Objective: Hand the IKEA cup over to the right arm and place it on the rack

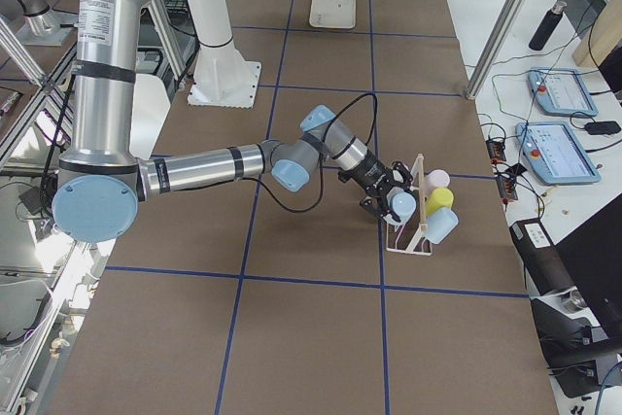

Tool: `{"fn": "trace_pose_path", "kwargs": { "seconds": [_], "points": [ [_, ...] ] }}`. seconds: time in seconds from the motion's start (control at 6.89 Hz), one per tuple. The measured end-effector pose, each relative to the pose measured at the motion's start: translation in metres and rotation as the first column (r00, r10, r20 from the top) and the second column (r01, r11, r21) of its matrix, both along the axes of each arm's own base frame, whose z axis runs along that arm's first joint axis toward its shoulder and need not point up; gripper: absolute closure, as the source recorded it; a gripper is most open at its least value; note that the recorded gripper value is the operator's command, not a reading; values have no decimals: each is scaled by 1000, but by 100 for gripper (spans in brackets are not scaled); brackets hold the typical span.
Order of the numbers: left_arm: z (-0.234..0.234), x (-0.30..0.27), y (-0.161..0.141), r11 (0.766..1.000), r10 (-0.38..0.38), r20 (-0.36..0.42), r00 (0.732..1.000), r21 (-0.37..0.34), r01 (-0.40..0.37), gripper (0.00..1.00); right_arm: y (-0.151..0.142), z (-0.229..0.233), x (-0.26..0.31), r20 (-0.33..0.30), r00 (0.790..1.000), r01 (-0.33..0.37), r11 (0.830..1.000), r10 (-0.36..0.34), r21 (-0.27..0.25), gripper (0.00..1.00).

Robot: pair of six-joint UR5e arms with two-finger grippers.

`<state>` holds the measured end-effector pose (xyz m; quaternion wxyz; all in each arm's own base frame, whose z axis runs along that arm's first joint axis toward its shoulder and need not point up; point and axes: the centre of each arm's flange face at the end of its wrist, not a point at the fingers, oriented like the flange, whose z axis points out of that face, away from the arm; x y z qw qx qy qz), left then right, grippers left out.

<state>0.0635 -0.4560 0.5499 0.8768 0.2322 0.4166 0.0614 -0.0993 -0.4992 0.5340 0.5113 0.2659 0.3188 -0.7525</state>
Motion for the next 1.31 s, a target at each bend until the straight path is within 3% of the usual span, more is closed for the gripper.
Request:
{"fn": "trace_pose_path", "kwargs": {
  "seconds": [0.44, 0.87, 1.31],
  "points": [
    [0, 0, 1, 1000, 0, -1, 1000, -1, 0, 0, -12, -5, -15, -21, 1000, 5, 1000, -5, 27, 85],
    [1, -1, 2, 1000, 0, 0, 1000, -3, 0, 0, -18, 6, -34, -59, 998, 22, 999, -21, 23, 83],
    [1, -1, 1, 1000, 1, 0, 1000, -3, -1, 0, -18, 9, -39, -95, 994, 49, 999, -46, 23, 72]
  ]
}}
